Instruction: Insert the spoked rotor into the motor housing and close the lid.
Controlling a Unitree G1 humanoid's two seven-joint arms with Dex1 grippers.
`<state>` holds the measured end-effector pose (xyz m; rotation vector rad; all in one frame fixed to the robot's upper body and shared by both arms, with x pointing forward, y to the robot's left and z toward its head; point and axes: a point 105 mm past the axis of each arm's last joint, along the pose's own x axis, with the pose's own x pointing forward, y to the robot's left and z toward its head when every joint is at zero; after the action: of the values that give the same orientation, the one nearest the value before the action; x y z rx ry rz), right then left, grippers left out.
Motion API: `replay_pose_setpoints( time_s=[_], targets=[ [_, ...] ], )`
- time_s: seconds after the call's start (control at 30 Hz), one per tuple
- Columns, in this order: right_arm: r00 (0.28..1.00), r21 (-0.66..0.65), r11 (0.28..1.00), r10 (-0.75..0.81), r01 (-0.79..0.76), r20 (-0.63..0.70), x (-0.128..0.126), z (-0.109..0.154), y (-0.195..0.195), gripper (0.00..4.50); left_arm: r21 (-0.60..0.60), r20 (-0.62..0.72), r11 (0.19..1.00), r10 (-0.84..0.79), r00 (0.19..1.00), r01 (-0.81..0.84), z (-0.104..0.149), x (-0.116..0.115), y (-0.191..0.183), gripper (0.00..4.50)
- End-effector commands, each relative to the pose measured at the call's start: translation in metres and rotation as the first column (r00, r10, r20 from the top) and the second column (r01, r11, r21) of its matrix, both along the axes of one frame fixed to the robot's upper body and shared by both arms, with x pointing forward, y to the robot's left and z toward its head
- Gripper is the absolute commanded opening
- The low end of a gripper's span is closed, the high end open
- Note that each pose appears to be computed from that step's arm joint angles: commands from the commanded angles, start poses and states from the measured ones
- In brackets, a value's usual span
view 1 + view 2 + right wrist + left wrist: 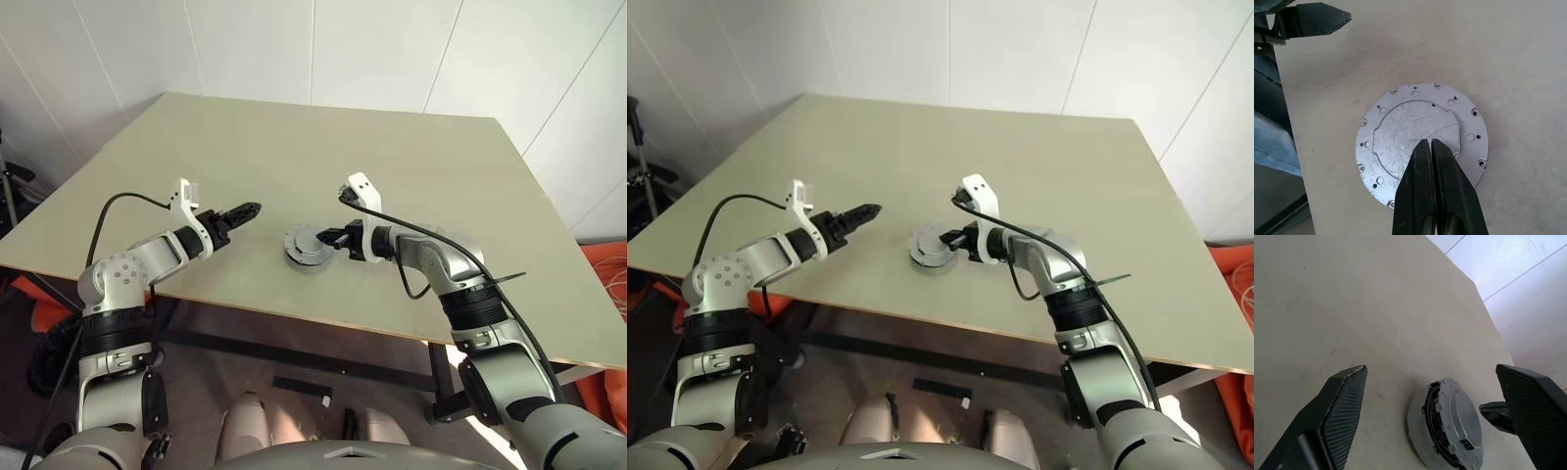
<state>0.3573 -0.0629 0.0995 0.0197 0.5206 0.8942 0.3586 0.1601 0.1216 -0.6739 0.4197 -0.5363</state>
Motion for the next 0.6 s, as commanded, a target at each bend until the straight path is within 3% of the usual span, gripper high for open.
replay_pose_setpoints(
  time_s=[0.03,0.1,0.27,0.43,0.47,0.6],
  targets=[
    [0.995,0.029,1.000,0.007,-0.010,0.102,0.005,0.012,0.001,0.41,0.010,0.069,1.000,-0.001,0.998,0.000,0.017,0.004,0.001,4.50],
    [0.985,0.002,1.000,0.019,-0.020,0.172,0.007,0.009,0.002,0.87,0.015,0.072,1.000,-0.003,0.997,0.002,0.017,0.004,0.001,4.50],
    [0.946,0.008,0.999,0.030,-0.034,0.324,0.011,0.019,0.008,2.57,0.022,0.079,1.000,-0.003,0.997,0.001,0.019,0.004,0.002,4.50],
    [0.931,0.044,0.999,0.010,-0.028,0.365,0.014,0.027,0.008,4.23,0.026,0.079,1.000,-0.001,0.997,-0.001,0.019,0.004,0.004,4.50],
    [0.931,0.048,0.998,0.010,-0.030,0.365,0.014,0.028,0.008,4.46,0.027,0.079,1.000,-0.002,0.997,0.000,0.019,0.004,0.004,4.50],
    [0.927,0.047,0.998,0.027,-0.048,0.374,0.010,0.030,0.010,4.46,0.028,0.078,1.000,-0.003,0.997,0.001,0.019,0.005,0.004,4.50]
  ],
)
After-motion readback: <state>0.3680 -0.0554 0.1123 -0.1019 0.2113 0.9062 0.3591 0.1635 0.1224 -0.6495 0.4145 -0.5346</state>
